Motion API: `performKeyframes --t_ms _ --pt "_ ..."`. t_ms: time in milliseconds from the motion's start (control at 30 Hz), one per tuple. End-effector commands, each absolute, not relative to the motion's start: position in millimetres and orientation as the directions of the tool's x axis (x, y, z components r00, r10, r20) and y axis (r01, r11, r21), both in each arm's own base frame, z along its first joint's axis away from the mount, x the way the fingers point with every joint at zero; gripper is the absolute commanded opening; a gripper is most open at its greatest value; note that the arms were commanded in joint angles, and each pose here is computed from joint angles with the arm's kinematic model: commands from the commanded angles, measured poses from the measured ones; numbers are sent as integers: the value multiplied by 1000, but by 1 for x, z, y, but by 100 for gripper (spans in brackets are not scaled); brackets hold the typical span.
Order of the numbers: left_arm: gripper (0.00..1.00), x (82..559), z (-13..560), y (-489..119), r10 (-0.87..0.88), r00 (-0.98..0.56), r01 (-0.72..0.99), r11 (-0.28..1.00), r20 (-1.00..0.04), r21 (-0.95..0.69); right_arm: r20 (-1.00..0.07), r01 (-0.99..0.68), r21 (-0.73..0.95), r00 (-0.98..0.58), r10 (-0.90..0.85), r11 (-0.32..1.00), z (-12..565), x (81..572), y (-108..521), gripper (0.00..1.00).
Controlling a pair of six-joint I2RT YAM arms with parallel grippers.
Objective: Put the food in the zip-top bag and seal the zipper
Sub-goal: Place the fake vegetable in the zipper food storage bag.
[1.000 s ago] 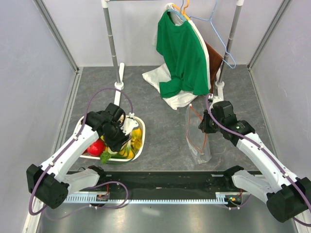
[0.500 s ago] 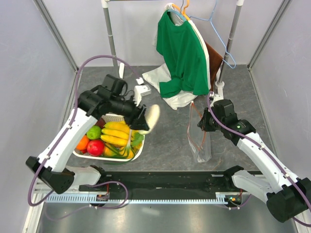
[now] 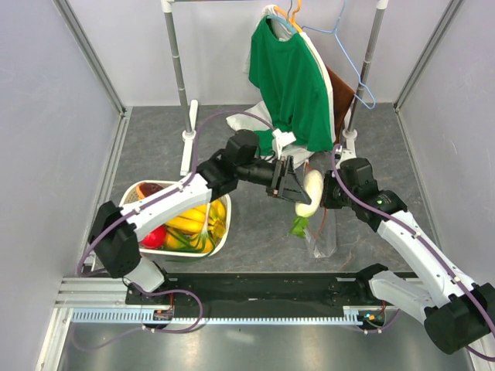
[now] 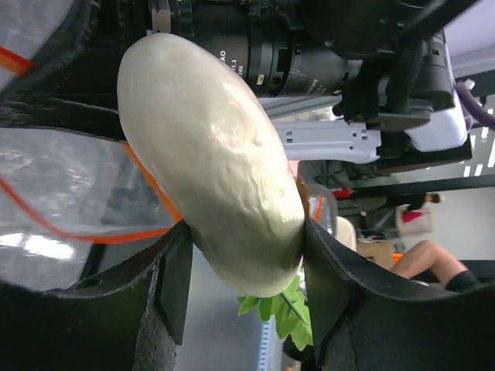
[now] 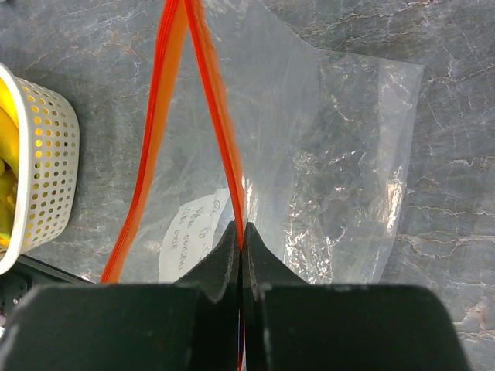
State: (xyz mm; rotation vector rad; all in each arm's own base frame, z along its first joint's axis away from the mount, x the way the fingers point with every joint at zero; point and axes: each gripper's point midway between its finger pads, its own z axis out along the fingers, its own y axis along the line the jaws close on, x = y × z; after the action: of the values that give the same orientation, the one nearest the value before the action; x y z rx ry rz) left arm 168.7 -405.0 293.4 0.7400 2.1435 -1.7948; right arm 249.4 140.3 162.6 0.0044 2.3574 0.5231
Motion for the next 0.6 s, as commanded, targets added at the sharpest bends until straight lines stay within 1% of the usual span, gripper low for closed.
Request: performKeyframes --t_ms 0,100,200,233,333,367,433,500,533,567 --pt "27 165 300 -438 169 -921 371 112 -350 -922 -697 -155 398 -693 188 904 186 262 144 0" --pt "28 180 276 -437 135 -956 286 208 -262 -936 -705 -155 395 -683 190 906 189 262 143 0" --pt "29 188 261 -433 107 -965 260 266 -240 -928 -709 -152 403 -676 202 903 193 261 142 0" --pt "29 191 250 -431 99 -971 239 308 -219 -921 -708 -152 406 -676 205 901 193 260 143 0" --pt "29 198 230 -427 82 -973 232 385 -217 -893 -704 -156 410 -681 203 899 192 258 143 0" --pt "28 201 226 -426 89 -963 267 405 -253 -875 -703 -159 413 -682 202 897 191 257 144 0" --pt "28 208 219 -425 83 -958 282 446 -275 -850 -700 -165 417 -686 199 894 191 256 145 0" --pt "27 213 220 -425 98 -942 330 458 -322 -826 -703 -176 417 -684 194 892 192 256 146 0" --pt "27 214 213 -423 108 -943 325 486 -314 -811 -702 -179 419 -686 192 890 192 256 147 0" --pt "27 217 211 -420 124 -930 360 503 -347 -785 -699 -191 426 -690 187 884 192 254 150 0"
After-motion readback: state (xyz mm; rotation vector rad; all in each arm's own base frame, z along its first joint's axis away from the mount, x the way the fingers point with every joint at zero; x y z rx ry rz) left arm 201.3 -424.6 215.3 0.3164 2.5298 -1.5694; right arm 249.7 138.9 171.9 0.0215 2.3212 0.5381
